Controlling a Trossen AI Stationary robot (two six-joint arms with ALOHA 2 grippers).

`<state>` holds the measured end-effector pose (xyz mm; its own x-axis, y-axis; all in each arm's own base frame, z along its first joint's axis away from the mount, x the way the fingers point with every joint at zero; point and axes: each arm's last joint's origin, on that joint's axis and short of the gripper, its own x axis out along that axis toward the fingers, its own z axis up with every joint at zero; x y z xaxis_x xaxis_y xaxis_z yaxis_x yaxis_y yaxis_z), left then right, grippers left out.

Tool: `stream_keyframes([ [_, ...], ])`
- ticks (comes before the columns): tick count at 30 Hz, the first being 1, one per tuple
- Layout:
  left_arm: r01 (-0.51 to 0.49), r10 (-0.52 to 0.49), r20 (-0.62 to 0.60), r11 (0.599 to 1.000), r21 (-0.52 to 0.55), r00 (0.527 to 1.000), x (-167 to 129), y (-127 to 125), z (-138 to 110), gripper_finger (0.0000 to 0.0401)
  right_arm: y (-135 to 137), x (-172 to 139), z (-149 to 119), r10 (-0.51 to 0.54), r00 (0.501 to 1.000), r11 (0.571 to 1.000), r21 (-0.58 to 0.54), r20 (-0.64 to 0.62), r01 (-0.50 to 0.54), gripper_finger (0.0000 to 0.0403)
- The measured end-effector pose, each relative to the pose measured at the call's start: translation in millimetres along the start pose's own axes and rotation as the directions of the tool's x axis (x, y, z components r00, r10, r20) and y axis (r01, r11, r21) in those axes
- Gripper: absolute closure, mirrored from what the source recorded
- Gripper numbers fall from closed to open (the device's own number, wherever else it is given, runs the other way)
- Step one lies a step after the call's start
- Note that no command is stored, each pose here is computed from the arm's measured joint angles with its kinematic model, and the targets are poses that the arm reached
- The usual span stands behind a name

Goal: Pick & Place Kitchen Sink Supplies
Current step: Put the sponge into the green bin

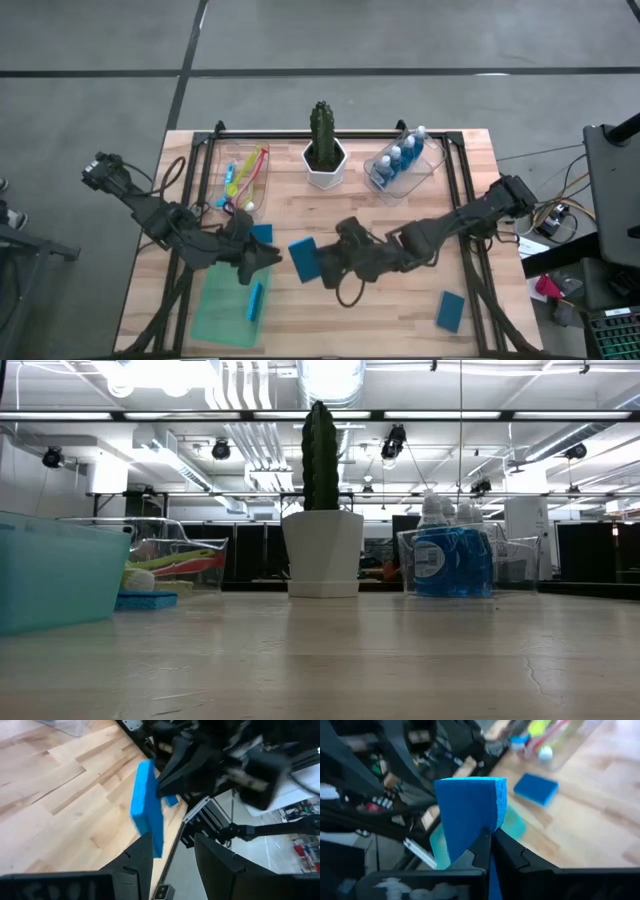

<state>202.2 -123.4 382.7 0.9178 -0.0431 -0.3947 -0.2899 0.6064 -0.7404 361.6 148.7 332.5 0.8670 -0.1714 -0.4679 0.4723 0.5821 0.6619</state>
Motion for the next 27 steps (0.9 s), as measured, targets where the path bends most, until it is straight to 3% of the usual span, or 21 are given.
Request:
stream_keyframes([
  [8,-0.038,0.038,0.006,0.999,0.000,0.999,0,3,-1,0.0265,10,-4,16,0.012,0.995,1.000,0.017,0.095,-0.013,0.0394],
  [15,-0.076,0.077,0.098,0.997,-0.016,0.992,0,5,2,0.0265,20,-5,24,0.092,0.982,0.994,0.036,0.167,-0.099,0.0394],
  [27,-0.051,0.055,0.150,0.998,-0.030,0.987,-1,1,4,0.0265,16,0,34,0.071,0.975,0.996,0.039,0.208,-0.081,0.0394],
])
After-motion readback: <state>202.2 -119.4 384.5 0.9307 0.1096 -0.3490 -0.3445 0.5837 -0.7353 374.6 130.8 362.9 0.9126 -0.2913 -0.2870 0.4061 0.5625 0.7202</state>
